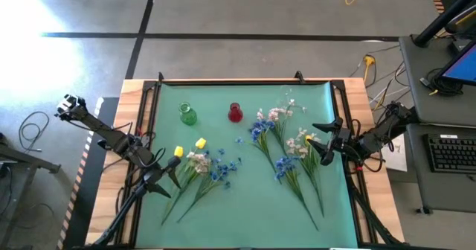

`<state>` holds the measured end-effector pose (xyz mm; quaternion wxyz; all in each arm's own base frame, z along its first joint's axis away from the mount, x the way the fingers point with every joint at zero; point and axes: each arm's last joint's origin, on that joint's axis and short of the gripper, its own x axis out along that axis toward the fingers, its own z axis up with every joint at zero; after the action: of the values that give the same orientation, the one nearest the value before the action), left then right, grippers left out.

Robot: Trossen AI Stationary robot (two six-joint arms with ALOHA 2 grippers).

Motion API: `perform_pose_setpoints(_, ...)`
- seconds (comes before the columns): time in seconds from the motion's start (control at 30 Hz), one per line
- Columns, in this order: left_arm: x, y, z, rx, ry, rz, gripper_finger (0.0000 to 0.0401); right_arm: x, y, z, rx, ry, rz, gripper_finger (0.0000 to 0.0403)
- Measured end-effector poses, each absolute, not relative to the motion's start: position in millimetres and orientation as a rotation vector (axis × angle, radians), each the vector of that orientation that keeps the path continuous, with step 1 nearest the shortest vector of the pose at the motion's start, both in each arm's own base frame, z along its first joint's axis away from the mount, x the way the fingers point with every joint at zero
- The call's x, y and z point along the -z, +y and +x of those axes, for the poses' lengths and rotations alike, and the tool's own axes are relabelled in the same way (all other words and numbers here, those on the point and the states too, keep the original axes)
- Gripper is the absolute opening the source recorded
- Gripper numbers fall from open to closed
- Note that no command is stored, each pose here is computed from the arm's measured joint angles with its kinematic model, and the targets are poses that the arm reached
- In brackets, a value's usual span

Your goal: Sort flowers into vase by color

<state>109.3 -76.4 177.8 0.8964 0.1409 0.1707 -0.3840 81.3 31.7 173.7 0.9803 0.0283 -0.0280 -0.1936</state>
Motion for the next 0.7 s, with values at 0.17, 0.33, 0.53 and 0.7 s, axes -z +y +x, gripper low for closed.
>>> perform_pose_setpoints(0.17, -177.8, -76.4, 109.3, 0.796, 0.354, 0.292, 0.0205, -173.7, 31.7, 81.3, 0.39, -0.056, 0.057, 0.032)
perform_pose_setpoints(0.33, -177.8, -76.4, 109.3, 0.796, 0.354, 0.292, 0.0205, -173.7, 31.7, 81.3, 0.39, -0.055, 0.05, 0.032)
perform_pose_setpoints(0.53, -177.8, -76.4, 109.3, 0.796, 0.354, 0.292, 0.0205, -173.8, 31.7, 81.3, 0.394, -0.019, -0.131, 0.032)
perform_pose_setpoints(0.7, -179.8, -75.9, 111.0, 0.75, 0.33, 0.3, 0.0205, -173.8, 31.7, 81.3, 0.394, -0.016, -0.146, 0.032)
